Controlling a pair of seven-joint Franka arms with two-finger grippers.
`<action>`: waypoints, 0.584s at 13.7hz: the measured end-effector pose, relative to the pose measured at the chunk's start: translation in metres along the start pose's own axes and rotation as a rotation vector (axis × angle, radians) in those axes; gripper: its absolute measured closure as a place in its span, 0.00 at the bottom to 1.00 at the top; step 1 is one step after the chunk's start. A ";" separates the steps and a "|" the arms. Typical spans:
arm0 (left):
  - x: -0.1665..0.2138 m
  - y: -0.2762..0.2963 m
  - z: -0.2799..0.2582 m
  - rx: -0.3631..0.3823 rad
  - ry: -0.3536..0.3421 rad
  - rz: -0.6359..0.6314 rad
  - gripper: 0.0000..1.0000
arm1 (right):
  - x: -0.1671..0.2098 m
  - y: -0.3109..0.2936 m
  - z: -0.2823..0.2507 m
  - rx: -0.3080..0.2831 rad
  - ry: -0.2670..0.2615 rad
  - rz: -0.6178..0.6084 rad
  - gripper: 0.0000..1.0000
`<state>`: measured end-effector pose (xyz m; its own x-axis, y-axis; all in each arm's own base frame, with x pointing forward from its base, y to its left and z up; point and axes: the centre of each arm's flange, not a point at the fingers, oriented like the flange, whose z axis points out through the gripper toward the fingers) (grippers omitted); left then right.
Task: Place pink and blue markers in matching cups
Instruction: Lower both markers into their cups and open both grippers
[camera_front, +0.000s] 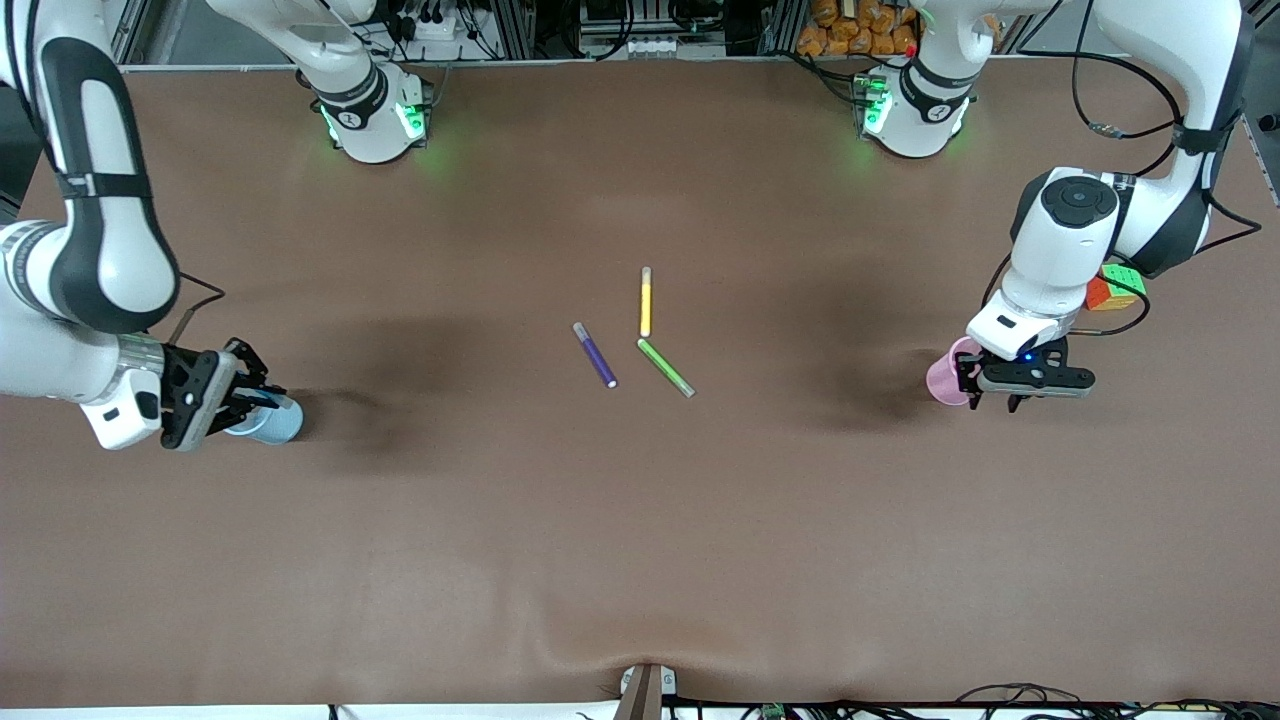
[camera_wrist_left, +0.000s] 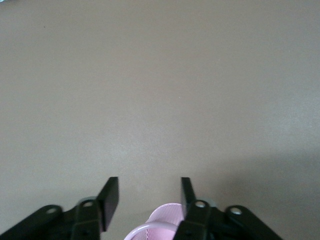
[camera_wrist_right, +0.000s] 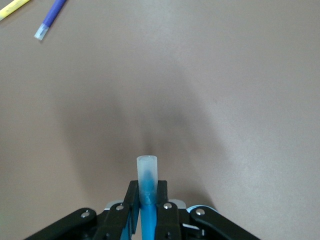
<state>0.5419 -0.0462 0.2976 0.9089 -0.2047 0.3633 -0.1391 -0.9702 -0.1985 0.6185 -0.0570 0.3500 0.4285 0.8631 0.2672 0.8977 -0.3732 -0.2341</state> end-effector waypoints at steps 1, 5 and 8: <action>0.001 0.000 -0.001 0.000 0.004 0.000 0.27 | -0.006 0.002 -0.001 0.002 0.030 -0.031 0.83; 0.014 -0.005 -0.009 0.007 0.030 -0.006 0.00 | -0.033 0.008 -0.005 0.006 0.162 -0.120 0.83; 0.031 -0.014 -0.021 0.048 0.011 -0.015 0.00 | -0.048 0.013 0.003 0.006 0.223 -0.167 0.83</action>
<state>0.5640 -0.0415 0.3310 0.9062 -0.1920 0.3766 -0.1063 -0.9658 -0.2366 0.6096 -0.1023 0.3312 0.2875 0.8158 0.5018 0.9574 -0.2295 -0.1754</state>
